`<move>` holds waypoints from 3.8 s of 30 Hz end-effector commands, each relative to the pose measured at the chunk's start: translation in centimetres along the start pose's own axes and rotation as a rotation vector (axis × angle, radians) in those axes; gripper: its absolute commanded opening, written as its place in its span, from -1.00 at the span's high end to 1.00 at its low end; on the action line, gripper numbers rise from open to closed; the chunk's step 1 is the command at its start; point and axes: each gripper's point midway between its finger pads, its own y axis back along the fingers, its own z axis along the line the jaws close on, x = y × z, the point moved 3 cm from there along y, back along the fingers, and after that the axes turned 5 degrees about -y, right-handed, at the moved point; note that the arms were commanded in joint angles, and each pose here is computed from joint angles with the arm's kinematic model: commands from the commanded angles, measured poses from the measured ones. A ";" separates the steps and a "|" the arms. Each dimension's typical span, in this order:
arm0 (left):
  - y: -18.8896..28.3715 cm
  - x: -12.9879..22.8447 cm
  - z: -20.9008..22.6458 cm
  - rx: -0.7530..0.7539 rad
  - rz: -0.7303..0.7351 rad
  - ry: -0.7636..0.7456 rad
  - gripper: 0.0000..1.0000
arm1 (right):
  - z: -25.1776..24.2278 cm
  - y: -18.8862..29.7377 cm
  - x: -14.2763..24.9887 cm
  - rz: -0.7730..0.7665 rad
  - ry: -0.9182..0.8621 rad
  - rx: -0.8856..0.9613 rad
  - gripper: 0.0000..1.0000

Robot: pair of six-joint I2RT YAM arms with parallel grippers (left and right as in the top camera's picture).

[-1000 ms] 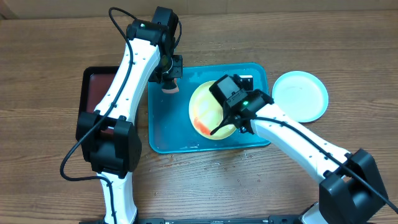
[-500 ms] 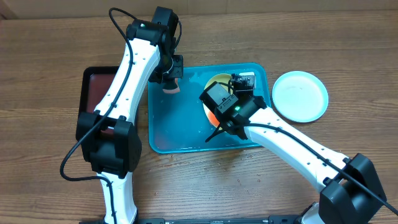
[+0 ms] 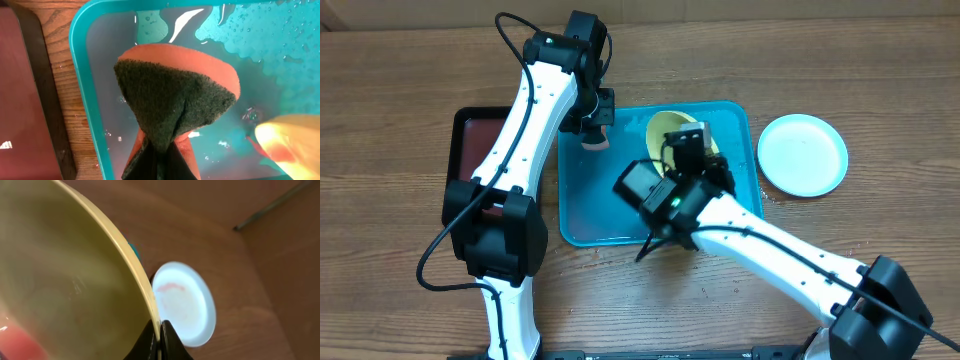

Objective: Clean dirty plates on tray and stack at the side
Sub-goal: 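Tilt up the yellow plate with the right gripper, then carry the yellow plate right and lower it onto the stacked plates, then move the sponge left and drop it onto the dark red tray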

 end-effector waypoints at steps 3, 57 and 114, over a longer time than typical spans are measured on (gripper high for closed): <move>1.1 -0.3 -0.5 0.024 -0.027 -0.022 0.91 | -2.6 4.0 -4.4 -0.294 -0.056 0.150 0.93; 1.1 -0.2 -0.4 0.023 -0.024 -0.022 0.91 | -2.0 -9.5 1.0 0.740 -0.548 -0.754 0.93; 7.1 3.3 13.0 -0.053 -0.004 0.026 0.91 | -16.2 -16.1 5.2 0.813 -0.811 -0.560 -0.37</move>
